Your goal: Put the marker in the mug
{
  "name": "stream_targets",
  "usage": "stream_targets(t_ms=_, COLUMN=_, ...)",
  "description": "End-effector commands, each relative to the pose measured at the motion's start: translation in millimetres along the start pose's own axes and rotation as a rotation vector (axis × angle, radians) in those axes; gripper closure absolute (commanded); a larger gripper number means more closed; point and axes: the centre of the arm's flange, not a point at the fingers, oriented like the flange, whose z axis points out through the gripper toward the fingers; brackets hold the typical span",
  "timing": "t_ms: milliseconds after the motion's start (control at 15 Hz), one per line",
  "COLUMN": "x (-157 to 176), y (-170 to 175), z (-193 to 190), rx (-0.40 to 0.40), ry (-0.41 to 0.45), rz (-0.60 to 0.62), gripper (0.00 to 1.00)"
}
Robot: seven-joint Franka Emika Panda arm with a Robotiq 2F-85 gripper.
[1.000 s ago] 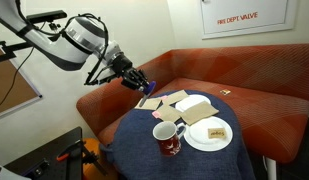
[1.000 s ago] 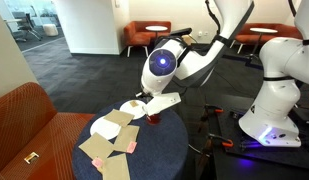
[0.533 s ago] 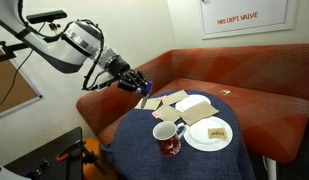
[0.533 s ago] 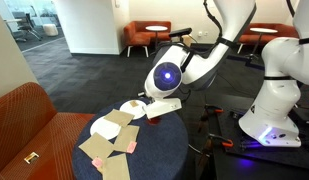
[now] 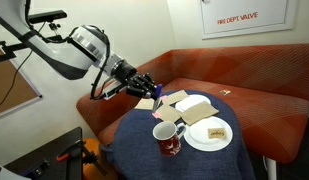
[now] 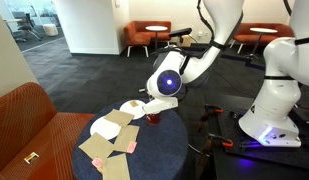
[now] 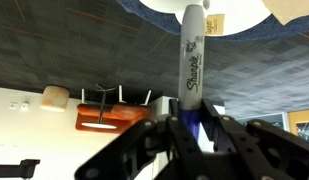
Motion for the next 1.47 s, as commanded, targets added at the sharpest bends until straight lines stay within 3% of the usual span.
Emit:
stream_targets(t_ms=0, x=-3, y=0, z=24, rx=-0.008, ry=0.065, rz=0.033, gripper=0.94)
stream_targets(t_ms=733, x=-28, y=-5, z=72, rx=0.002, ry=0.105, rz=0.021, gripper=0.94)
stream_targets(t_ms=1400, x=-51, y=-16, z=77, rx=0.009, ry=0.068, rz=0.025, gripper=0.94)
